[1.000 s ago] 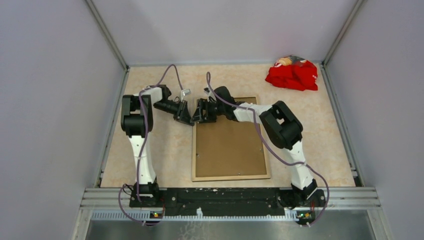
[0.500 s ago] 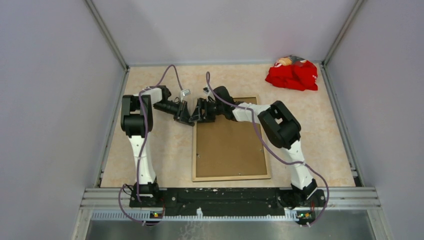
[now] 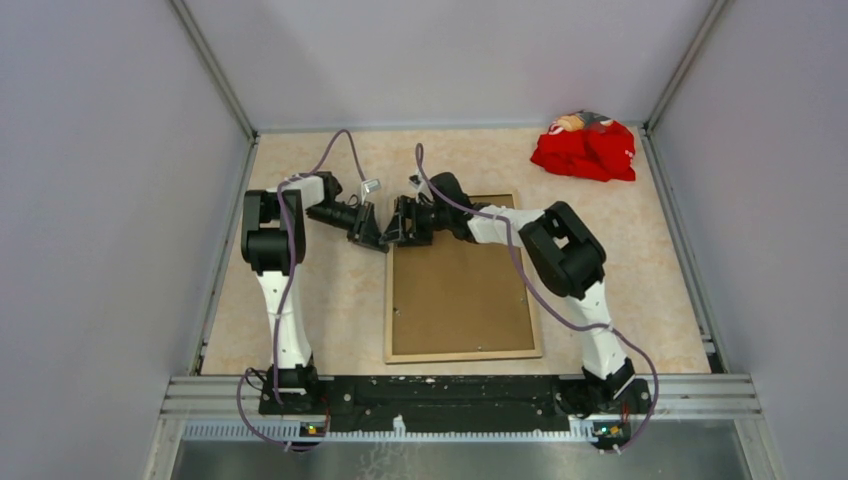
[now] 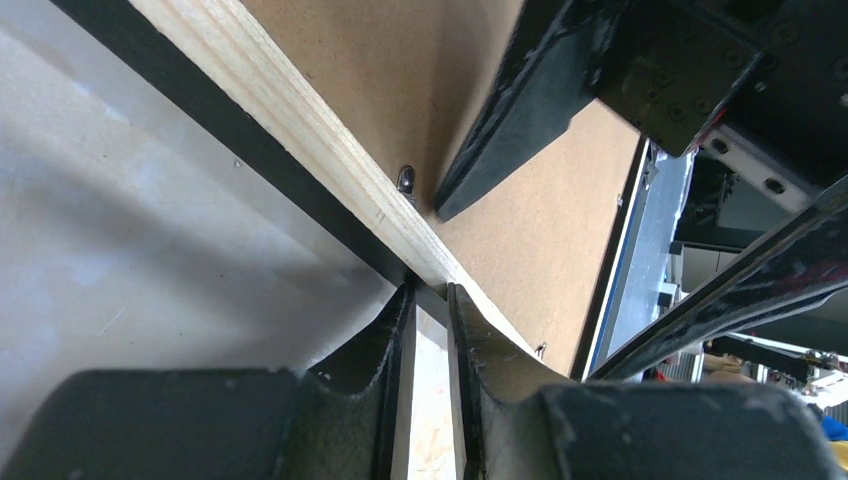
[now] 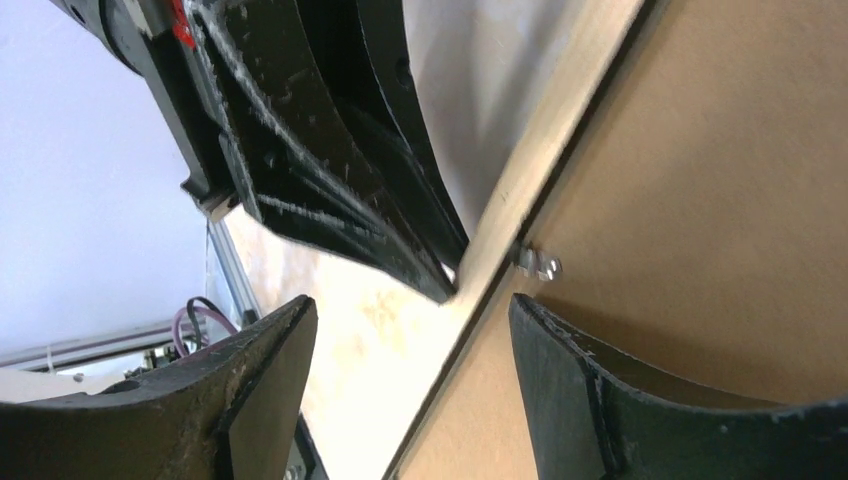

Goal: Put the photo into the frame

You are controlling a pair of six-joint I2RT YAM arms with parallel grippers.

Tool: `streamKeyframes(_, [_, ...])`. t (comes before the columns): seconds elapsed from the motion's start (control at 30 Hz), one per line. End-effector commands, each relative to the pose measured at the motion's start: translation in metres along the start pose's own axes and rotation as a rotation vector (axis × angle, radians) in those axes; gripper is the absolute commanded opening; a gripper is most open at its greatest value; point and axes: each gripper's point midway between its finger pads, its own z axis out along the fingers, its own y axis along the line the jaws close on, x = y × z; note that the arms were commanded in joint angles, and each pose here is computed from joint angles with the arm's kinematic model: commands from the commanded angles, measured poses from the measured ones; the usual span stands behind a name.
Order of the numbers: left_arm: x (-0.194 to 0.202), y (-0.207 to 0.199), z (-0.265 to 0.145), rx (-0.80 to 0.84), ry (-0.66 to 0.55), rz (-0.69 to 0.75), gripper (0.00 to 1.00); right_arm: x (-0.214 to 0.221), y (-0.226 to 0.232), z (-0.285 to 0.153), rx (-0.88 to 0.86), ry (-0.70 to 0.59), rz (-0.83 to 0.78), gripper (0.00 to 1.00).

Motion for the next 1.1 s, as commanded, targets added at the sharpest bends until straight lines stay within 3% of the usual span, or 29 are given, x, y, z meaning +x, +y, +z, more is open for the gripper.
streamKeyframes(0.0, [0.002, -0.017, -0.008, -0.014, 0.021, 0.064, 0.24, -0.043, 0.043, -0.055, -0.033, -0.131, -0.065, 0.72])
streamKeyframes(0.27, [0.022, -0.016, -0.020, -0.116, 0.094, 0.166, 0.30, -0.073, -0.034, -0.179, 0.293, -0.345, -0.041, 0.82])
streamKeyframes(0.4, [0.041, -0.007, -0.022, -0.195, 0.150, 0.223, 0.32, -0.065, -0.105, -0.247, 0.568, -0.444, 0.049, 0.84])
streamKeyframes(0.57, [0.070, -0.003, -0.011, -0.283, 0.238, 0.279, 0.32, -0.048, -0.166, -0.291, 0.712, -0.540, 0.205, 0.84])
streamKeyframes(0.7, [0.086, -0.013, 0.002, -0.292, 0.291, 0.320, 0.32, -0.040, -0.188, -0.280, 0.714, -0.501, 0.252, 0.84])
streamKeyframes(0.8, [0.096, -0.018, 0.011, -0.299, 0.327, 0.348, 0.32, -0.047, -0.188, -0.257, 0.616, -0.470, 0.276, 0.84])
streamKeyframes(1.07, [0.112, -0.037, 0.049, -0.236, 0.399, 0.381, 0.32, -0.087, -0.139, -0.159, 0.428, -0.321, 0.199, 0.83])
